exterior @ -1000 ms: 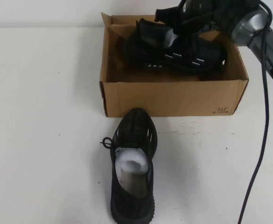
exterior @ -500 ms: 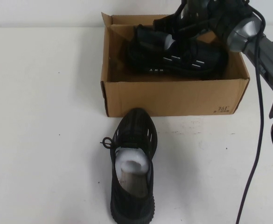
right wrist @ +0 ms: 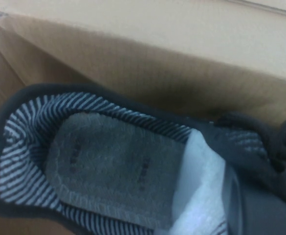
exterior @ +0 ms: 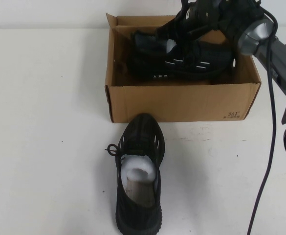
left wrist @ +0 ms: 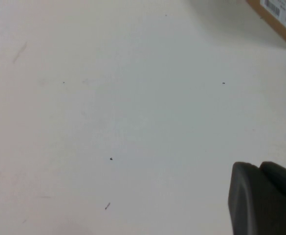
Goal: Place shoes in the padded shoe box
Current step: Place the shoe in the shoe box
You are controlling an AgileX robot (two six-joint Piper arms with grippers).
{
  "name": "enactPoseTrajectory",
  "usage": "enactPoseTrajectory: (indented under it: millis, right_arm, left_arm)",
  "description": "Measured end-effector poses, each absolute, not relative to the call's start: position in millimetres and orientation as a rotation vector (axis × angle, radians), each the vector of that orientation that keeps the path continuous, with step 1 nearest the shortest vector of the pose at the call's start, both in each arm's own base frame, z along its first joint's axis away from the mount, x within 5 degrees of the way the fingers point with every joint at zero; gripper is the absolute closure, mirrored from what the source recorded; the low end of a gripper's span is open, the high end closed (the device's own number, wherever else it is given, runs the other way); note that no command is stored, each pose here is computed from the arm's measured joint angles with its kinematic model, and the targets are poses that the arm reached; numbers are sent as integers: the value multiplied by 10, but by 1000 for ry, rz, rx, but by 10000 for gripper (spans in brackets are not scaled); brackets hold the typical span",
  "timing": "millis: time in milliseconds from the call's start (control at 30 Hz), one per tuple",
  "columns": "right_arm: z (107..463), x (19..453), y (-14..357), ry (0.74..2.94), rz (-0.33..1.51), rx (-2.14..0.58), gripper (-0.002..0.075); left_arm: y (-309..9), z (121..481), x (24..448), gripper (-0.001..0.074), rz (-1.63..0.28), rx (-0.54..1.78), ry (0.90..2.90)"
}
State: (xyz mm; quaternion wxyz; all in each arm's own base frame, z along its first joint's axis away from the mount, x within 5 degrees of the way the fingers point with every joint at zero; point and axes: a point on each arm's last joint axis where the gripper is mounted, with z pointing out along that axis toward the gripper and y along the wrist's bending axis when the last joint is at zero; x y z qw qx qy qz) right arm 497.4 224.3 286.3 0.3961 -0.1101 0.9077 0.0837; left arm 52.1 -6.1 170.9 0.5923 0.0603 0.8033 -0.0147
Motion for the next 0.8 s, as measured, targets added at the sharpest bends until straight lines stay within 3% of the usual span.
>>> enactPoseTrajectory:
  millis: [800]
  right_arm:
    - [2585, 5091, 2189, 2334, 159, -292, 708]
  left_arm:
    - [-61, 1709, 521, 735, -34, 140, 1868]
